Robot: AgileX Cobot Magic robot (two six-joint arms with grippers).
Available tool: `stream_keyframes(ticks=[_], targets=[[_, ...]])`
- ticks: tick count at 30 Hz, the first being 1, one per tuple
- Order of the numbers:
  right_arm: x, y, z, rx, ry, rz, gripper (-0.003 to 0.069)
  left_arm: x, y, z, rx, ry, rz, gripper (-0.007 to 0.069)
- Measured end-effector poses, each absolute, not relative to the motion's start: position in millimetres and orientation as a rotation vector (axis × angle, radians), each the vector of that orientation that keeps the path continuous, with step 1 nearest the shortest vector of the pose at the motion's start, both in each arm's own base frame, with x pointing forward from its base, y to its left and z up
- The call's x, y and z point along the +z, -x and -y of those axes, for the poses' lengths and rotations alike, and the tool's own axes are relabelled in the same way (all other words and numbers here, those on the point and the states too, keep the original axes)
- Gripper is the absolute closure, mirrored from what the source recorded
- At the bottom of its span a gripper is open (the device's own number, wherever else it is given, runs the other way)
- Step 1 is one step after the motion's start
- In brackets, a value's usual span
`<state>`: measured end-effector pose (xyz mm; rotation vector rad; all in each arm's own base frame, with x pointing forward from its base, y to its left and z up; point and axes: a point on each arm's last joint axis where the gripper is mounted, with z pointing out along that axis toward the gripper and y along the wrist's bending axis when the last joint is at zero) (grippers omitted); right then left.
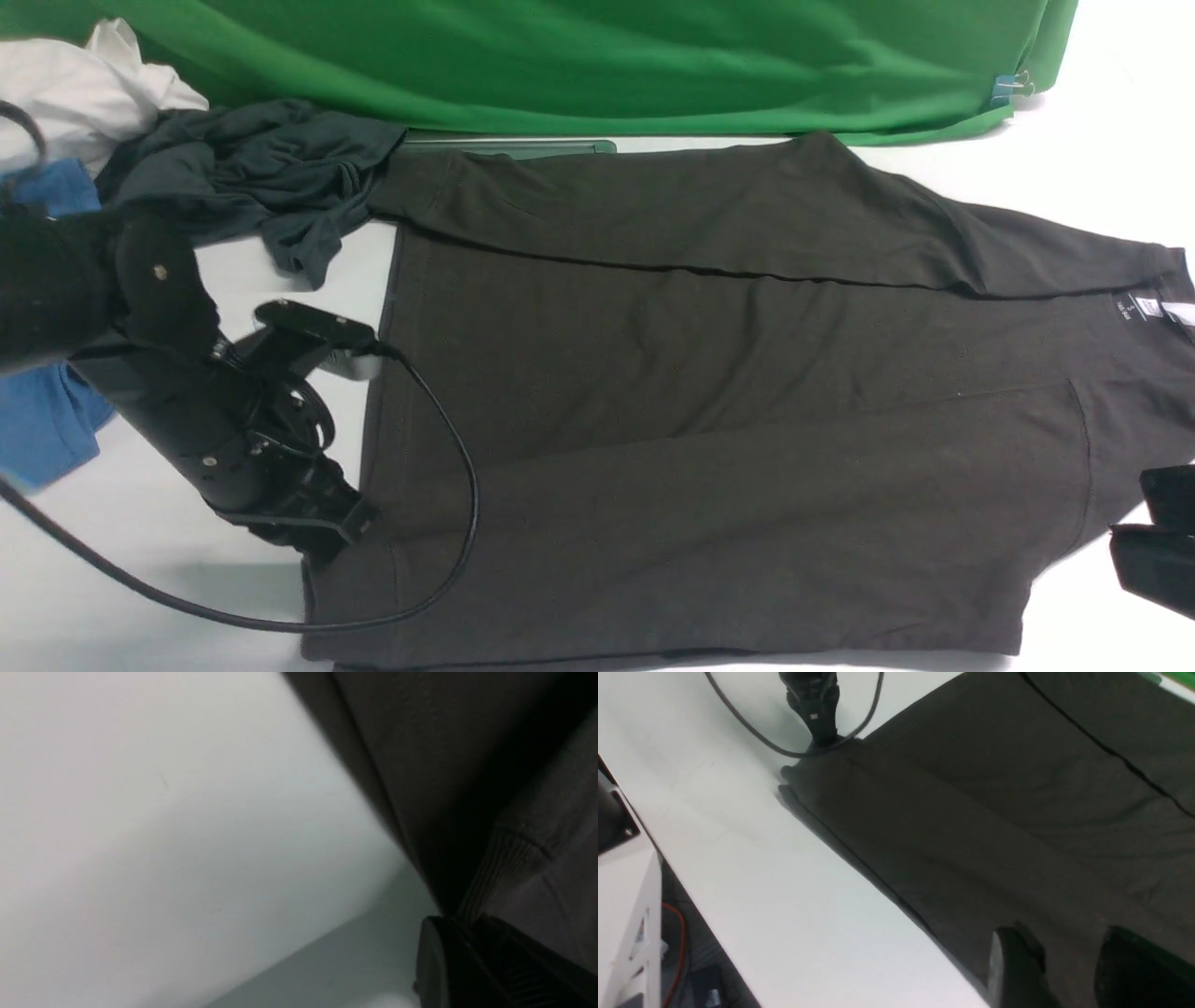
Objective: Fold a long-sleeved shirt on a white desktop.
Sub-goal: 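Fold the left side of the black T-shirt inward over its body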
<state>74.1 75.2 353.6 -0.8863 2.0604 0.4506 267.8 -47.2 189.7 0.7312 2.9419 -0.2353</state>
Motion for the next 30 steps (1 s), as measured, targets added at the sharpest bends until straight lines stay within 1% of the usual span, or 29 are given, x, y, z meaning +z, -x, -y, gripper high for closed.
stream_keyframes(ticks=[2, 5, 9, 10, 13, 16, 17, 18, 20, 21, 22, 23, 25, 26, 30], targets=[[347, -84, -85, 0.441, 0.891, -2.126, 0.0419, 206, -261, 47, -0.24, -0.72, -2.902, 0.0588], [339, -95, -94, 0.408, 0.943, -2.17, 0.0419, 216, -257, 47, -0.241, -0.715, -2.879, 0.0588], [310, -134, -122, 0.281, 1.116, -2.295, 0.0419, 245, -243, 46, -0.222, -0.691, -2.784, 0.0588], [307, -138, -124, 0.27, 1.128, -2.309, 0.0419, 246, -243, 46, -0.221, -0.691, -2.779, 0.0588], [288, -187, -129, 0.169, 1.13, -2.429, 0.041, 262, -233, 45, -0.21, -0.679, -2.72, 0.0588], [282, -228, -120, 0.086, 1.155, -2.441, 0.0353, 269, -229, 44, -0.204, -0.674, -2.692, 0.0588], [280, -243, -119, 0.068, 1.203, -2.418, 0.0312, 271, -228, 44, -0.202, -0.673, -2.685, 0.0588], [280, -246, -117, 0.063, 1.204, -2.416, 0.0304, 271, -228, 44, -0.202, -0.673, -2.685, 0.0588], [276, -274, -118, 0.055, 1.323, -2.338, 0.0195, 271, -229, 44, -0.2, -0.67, -2.679, 0.0588], [272, -280, -118, 0.058, 1.345, -2.335, 0.018, 271, -229, 44, -0.2, -0.669, -2.678, 0.0588], [268, -295, -120, 0.065, 1.404, -2.298, 0.0132, 271, -229, 44, -0.2, -0.669, -2.677, 0.0588], [264, -305, -121, 0.071, 1.437, -2.288, 0.0113, 271, -229, 44, -0.2, -0.669, -2.677, 0.0588], [256, -315, -122, 0.087, 1.472, -2.293, 0.0102, 271, -229, 44, -0.2, -0.669, -2.677, 0.0588], [247, -327, -125, 0.113, 1.529, -2.288, 0.0093, 271, -229, 44, -0.2, -0.669, -2.677, 0.0588], [221, -347, -133, 0.167, 1.649, -2.283, 0.0088, 271, -229, 44, -0.201, -0.664, -2.678, 0.0588]])
